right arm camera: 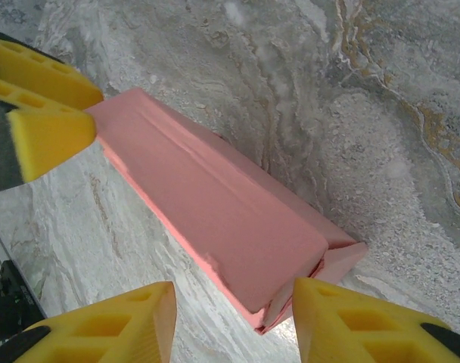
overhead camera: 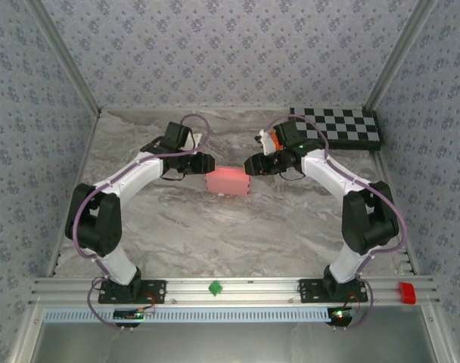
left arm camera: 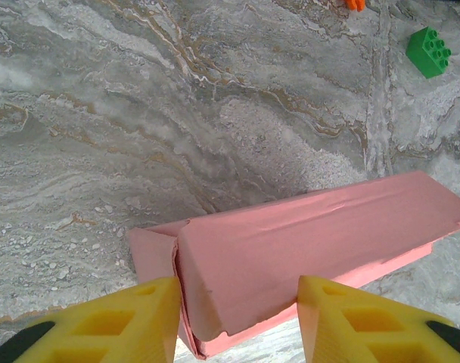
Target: Fold the paper box
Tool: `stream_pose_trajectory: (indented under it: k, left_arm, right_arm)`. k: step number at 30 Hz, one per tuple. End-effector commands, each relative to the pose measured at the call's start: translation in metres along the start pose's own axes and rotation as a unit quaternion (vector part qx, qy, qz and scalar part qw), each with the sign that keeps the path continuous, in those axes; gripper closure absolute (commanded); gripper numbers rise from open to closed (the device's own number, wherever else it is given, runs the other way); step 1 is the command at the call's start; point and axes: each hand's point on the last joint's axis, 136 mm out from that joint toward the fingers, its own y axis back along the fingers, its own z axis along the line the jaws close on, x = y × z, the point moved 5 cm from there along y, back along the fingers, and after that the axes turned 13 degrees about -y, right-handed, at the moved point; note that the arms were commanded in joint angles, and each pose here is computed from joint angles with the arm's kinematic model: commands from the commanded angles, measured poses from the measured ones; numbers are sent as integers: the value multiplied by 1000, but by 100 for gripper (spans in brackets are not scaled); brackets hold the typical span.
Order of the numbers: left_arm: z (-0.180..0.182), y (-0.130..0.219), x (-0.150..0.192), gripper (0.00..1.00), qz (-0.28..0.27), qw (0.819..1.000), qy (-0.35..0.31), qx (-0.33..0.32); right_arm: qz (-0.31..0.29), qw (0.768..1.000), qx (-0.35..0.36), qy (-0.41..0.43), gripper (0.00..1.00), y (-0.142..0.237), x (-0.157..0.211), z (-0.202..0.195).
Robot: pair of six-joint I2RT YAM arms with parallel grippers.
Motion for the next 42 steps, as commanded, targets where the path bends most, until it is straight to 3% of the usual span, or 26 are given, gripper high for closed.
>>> stream_pose_trajectory:
  k: [1,27,42]
  left_arm:
    - [1,-5,9,56,17,1000,5,-3]
    - [7,-13,33,56,37,999,21,-6]
    - [6,-11,34,55,32,999,25,-5]
  right_arm:
    - [1,1000,9,-28,55,-2,-6,-6]
    - [49,996,28,-73,56,-24,31,-39]
    - [48,994,79,-60,56,-23,22,-48]
